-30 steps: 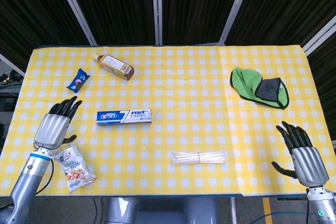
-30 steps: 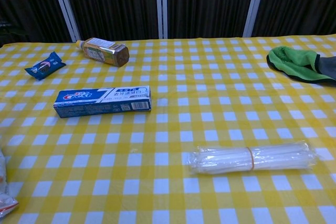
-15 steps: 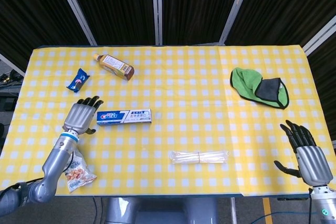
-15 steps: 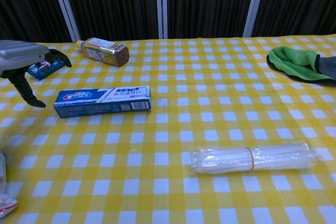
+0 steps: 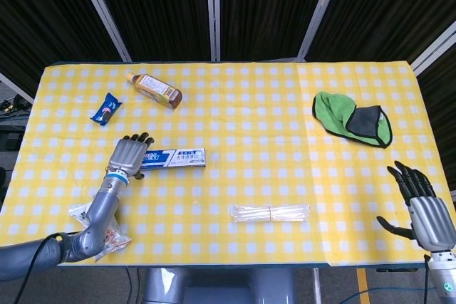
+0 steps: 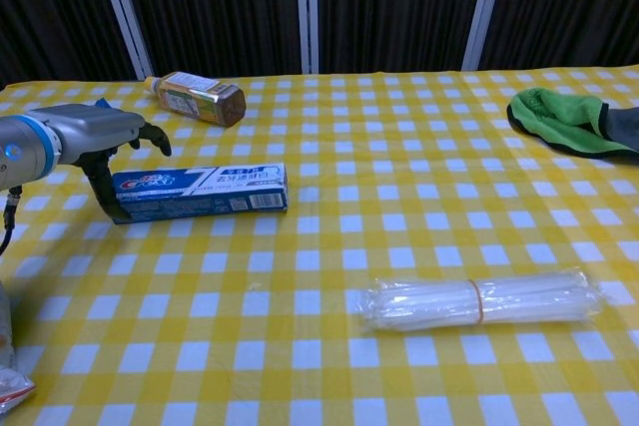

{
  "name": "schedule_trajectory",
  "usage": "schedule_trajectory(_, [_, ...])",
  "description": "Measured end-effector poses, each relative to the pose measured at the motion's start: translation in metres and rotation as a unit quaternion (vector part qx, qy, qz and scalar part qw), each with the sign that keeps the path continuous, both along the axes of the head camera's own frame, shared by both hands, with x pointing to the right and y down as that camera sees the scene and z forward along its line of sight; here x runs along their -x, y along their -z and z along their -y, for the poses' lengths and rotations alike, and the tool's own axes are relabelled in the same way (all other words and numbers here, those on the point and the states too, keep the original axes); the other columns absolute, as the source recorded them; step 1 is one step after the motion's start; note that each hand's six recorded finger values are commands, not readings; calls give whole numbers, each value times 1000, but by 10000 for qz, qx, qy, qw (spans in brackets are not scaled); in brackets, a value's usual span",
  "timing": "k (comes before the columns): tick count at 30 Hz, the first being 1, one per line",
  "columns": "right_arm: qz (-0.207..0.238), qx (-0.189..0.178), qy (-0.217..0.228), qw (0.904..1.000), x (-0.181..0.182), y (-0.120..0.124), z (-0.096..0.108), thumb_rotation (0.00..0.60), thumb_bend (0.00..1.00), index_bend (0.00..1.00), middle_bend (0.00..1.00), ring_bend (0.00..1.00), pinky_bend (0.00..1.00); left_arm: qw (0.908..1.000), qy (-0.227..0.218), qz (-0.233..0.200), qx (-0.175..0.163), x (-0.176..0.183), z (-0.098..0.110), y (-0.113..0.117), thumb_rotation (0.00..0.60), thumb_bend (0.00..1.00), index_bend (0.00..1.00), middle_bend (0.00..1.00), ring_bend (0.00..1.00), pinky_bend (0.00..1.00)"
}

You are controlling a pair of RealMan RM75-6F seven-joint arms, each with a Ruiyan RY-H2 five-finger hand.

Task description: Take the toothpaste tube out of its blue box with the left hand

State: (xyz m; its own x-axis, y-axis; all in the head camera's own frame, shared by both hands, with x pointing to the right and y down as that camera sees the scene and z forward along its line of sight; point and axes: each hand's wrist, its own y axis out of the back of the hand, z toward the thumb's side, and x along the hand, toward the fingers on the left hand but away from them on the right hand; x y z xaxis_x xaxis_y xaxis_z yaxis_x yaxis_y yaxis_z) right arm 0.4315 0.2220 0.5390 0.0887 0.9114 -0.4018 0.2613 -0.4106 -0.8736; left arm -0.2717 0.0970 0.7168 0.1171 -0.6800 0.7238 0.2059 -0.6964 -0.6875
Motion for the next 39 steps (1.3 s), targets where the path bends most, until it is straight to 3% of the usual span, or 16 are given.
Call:
schedule_trajectory(7, [26, -5, -39, 10000, -3, 1, 2, 600, 80, 0, 0, 0, 0, 9999, 58, 48, 97, -11, -3, -14, 600, 148, 269, 166, 219, 277])
schedule_trajectory(11, [36, -3, -42, 10000, -4, 1, 1, 600, 80, 0, 0, 0, 0, 9999, 70, 88, 88, -14, -5, -19, 600, 322, 456, 331, 362, 389])
schedule_trajectory(15, [37, -15, -41, 10000, -4, 2, 1, 600, 80, 0, 0, 0, 0, 9999, 132, 35, -70, -16, -3, -17, 600, 397, 551, 409, 427, 437])
schedule_trajectory(30, [35, -63, 4, 10000, -1, 5, 0, 600, 80, 0, 0, 0, 0, 9950, 124, -313, -937, -10, 9, 16, 600, 403, 544, 407, 433, 435])
schedule_trajectory(39, [66, -106, 18, 9999, 1, 8, -1, 600, 80, 0, 0, 0, 0, 9887, -478, 18, -1419, -2, 33, 59, 600, 402, 526, 347, 397, 413])
